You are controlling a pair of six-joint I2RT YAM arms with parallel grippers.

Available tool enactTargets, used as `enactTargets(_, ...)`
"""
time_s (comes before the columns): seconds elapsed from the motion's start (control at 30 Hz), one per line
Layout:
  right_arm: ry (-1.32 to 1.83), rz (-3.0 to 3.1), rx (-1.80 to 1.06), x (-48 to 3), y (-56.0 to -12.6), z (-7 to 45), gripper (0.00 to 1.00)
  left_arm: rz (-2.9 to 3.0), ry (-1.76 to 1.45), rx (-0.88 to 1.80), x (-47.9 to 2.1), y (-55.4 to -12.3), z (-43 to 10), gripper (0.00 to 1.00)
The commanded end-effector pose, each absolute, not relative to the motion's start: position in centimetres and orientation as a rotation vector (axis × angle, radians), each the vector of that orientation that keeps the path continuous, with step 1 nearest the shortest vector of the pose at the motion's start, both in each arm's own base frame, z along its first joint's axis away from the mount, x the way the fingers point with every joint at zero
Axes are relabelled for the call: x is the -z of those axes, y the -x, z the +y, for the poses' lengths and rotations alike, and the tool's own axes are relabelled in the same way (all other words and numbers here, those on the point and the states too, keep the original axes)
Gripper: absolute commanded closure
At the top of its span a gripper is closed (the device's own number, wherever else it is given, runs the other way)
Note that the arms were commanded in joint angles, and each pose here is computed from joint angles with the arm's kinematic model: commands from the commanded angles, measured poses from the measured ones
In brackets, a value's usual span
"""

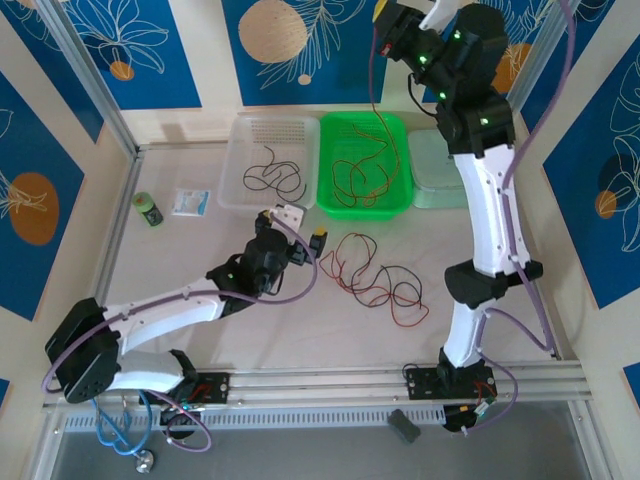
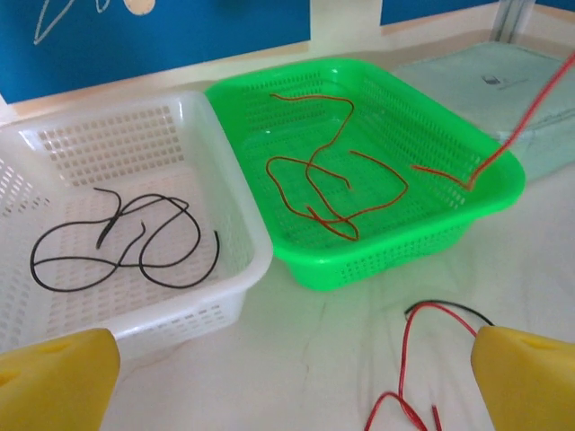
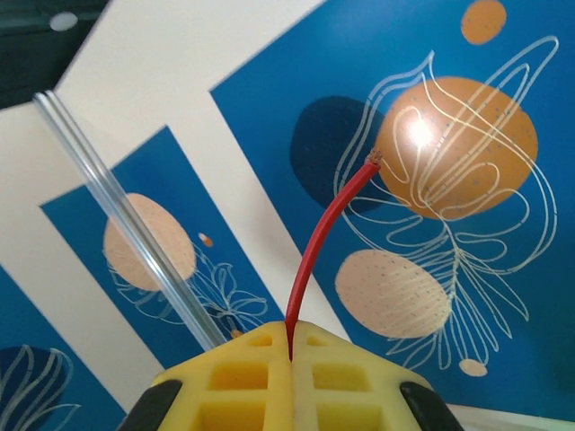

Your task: Untangle the cables

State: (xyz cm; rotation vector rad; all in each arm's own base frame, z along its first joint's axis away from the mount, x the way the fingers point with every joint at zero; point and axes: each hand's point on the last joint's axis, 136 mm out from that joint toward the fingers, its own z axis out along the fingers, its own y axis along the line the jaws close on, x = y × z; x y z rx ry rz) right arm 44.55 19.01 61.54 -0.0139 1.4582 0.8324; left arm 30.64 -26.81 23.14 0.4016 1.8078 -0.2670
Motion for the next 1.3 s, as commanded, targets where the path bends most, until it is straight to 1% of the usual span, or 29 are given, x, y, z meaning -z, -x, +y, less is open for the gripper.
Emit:
enactTargets(0.0,0.016,1.45,-0.806,-60.2,-47.7,18.7,1.0,1.812,-0.438,0.356,-23.3,-29.1,-27.2,0.0)
enactTargets(0.1,-0.006,1.503,-0.8,-57.2,-50.8,18.7,1.0,1.828,-0.486,0.408,-22.7,-27.8,-27.5,0.0)
enactTargets(0.23,-0.019,1.591,-0.792,-53.4,-53.4,19.3,1.0,1.857,-0.534,0.463,-21.5,-26.3,-27.7,0.0)
enactTargets(0.33,-0.03,1.682,-0.764,-49.4,-55.1,19.8,1.0,1.887,-0.559,0.487,-20.7,-25.3,-27.8,0.02)
enactTargets(0.43,-0.049,1.794,-0.704,-44.2,-56.7,20.1,1.0,1.917,-0.563,0.495,-20.2,-24.8,-27.7,0.02)
enactTargets(0.63,-0.063,2.104,-0.584,-32.1,-59.2,20.2,1.0,1.95,-0.565,0.498,-20.2,-24.4,-27.6,0.03)
enactTargets(0.8,-0.078,2.361,-0.558,-22.9,-59.5,20.7,1.0,1.974,-0.59,0.498,-20.9,-24.4,-28.1,0.03)
enactTargets(0.9,-0.1,2.45,-0.57,-19.1,-59.1,21.0,1.0,1.983,-0.609,0.511,-21.4,-24.3,-28.7,0.04)
enactTargets(0.93,-0.107,2.471,-0.575,-18.2,-59.0,21.1,0.98,1.985,-0.612,0.516,-21.5,-24.3,-28.8,0.04)
enactTargets(1.0,-0.124,2.51,-0.581,-16.6,-58.7,21.1,0.91,1.99,-0.613,0.53,-21.9,-24.3,-29.1,0.05)
enactTargets(1.13,-0.128,2.558,-0.593,-15.0,-58.2,21.3,0.78,1.996,-0.616,0.558,-22.8,-24.1,-29.5,0.05)
enactTargets(1.27,-0.116,2.57,-0.592,-15.3,-57.7,21.2,0.56,2.018,-0.628,0.587,-23.8,-24.0,-30.3,0.07)
